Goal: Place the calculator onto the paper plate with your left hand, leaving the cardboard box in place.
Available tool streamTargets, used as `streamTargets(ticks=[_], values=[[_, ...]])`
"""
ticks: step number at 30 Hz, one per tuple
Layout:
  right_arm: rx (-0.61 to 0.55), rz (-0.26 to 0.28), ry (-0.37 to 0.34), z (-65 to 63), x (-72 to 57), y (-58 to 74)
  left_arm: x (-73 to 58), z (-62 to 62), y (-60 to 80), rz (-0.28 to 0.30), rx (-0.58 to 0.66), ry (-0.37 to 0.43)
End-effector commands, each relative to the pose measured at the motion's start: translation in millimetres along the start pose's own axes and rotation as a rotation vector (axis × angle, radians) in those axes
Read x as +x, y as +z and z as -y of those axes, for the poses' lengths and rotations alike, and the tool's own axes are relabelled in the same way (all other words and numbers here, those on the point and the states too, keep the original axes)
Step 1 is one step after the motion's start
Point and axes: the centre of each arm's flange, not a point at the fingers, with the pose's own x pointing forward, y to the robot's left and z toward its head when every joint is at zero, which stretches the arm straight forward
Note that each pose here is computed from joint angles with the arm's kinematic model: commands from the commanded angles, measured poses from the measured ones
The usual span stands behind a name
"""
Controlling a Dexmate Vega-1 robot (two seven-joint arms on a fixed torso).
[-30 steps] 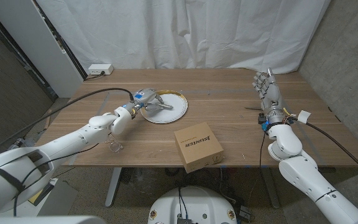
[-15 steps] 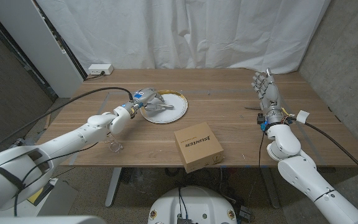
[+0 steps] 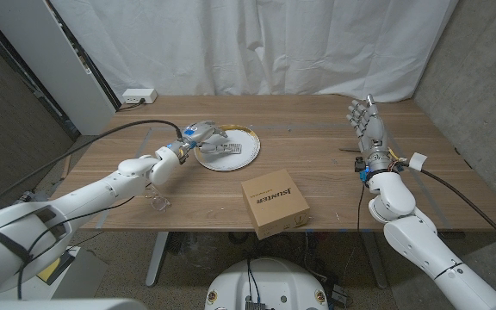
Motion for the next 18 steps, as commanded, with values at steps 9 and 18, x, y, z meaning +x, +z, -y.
streamTargets(ticks=[9,18], values=[[0.002,0.0,0.009,-1.7,1.7,-0.3,-2.4,-0.7,-5.3,-0.004,-0.043,-0.03],[0.001,0.002,0.008,-1.1,2.8,0.3,-0.7,-2.3,-7.2,-0.009,-0.055,-0.06]])
